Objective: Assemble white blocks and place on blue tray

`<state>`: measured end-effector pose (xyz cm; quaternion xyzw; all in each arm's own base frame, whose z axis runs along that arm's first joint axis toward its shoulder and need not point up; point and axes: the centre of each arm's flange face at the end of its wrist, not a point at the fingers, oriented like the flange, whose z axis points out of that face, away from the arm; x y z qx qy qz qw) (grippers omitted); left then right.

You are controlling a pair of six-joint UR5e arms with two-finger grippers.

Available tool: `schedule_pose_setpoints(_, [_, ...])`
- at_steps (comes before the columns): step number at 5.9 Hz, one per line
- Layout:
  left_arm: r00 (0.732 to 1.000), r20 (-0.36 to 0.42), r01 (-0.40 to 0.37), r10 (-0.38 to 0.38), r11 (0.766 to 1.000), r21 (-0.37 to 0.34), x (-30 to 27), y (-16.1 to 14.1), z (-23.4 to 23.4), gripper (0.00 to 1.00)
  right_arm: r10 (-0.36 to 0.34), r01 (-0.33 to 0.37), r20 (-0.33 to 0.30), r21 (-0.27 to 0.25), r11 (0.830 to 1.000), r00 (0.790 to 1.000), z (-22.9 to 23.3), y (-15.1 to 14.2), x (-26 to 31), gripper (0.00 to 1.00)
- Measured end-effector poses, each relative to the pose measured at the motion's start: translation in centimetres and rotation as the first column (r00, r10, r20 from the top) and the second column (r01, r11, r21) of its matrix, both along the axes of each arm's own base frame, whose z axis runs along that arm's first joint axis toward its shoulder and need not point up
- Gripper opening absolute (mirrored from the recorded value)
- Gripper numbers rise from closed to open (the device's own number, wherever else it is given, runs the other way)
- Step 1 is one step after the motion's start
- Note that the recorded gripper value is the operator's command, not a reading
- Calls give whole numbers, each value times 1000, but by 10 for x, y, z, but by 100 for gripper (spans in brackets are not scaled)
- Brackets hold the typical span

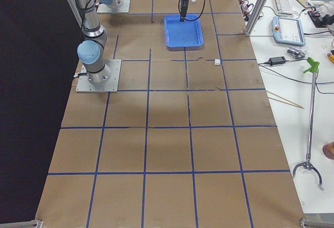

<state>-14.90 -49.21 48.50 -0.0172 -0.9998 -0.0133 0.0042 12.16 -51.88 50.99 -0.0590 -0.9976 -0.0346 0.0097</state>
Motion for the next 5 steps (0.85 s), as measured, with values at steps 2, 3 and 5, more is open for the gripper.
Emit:
schedule_pose_setpoints(2, [1000,-1,18,-18,1000,11,3,-2,-5,99,0,0,1,0,1000,1000,0,0,0,100])
schedule_pose_setpoints(3, [1000,-3,23,-23,999,22,5,-8,-11,99,0,0,2,0,1000,1000,0,0,0,100])
schedule_pose_setpoints(5, [999,4,39,-39,998,41,10,-13,-20,99,8,-8,4,1,1000,1000,0,0,0,100])
